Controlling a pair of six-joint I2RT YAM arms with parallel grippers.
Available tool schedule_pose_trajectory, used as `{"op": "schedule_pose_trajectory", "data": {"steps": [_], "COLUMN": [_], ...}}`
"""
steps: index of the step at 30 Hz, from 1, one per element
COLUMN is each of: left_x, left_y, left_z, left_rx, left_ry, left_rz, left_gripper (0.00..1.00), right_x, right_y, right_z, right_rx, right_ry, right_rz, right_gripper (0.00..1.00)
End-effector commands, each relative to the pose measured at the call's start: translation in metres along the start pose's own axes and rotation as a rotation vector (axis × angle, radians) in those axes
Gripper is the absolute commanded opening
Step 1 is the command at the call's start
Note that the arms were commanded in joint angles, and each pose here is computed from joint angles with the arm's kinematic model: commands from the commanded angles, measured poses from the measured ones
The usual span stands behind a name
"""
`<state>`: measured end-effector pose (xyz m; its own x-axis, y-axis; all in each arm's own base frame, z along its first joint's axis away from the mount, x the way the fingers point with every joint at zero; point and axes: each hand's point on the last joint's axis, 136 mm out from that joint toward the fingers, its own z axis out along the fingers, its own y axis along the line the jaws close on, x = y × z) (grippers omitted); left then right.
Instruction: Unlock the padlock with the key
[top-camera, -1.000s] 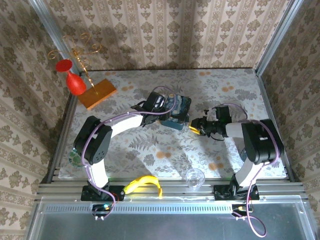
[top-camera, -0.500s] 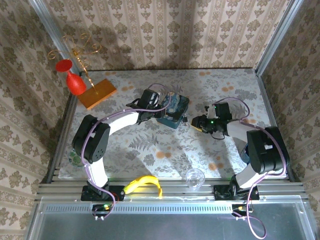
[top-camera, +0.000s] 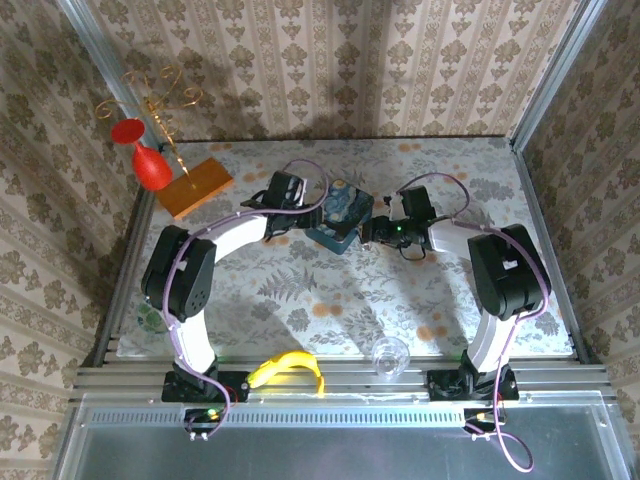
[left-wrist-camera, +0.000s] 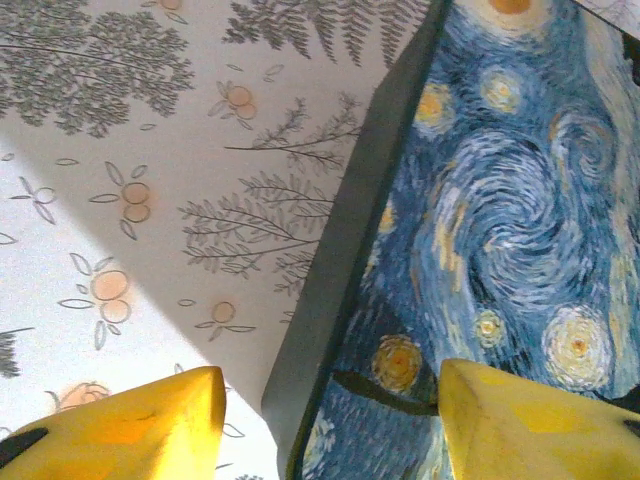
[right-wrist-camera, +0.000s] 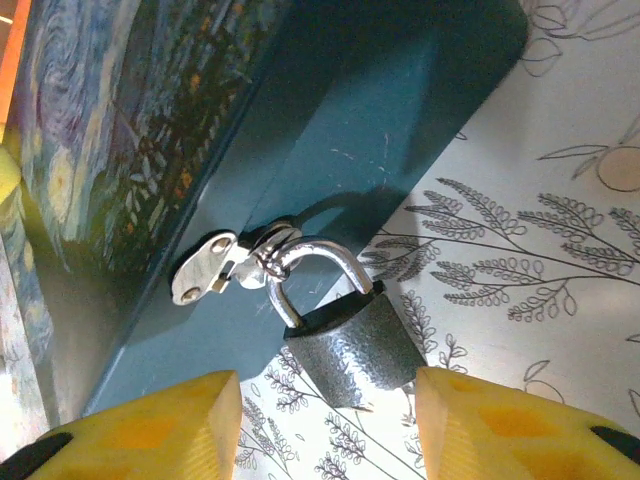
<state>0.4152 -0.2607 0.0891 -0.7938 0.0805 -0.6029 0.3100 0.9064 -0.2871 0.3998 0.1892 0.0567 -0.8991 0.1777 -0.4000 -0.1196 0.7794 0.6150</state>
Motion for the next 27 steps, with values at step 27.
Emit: {"op": "schedule_pose_trajectory", "data": {"steps": [27], "left_x": [-0.010], "left_y": [-0.036], "left_z": [-0.095], "left_rx": [0.058], "left_ry": [-0.177], "left_rz": [-0.214], "left_gripper": [0.87], "right_x": [0.016], "right_y": [-0.001], "right_z": [0.040], "right_rx": [0.127], "right_ry": [0.186], "right_rz": [-0.335], "right_gripper": [0.61]}}
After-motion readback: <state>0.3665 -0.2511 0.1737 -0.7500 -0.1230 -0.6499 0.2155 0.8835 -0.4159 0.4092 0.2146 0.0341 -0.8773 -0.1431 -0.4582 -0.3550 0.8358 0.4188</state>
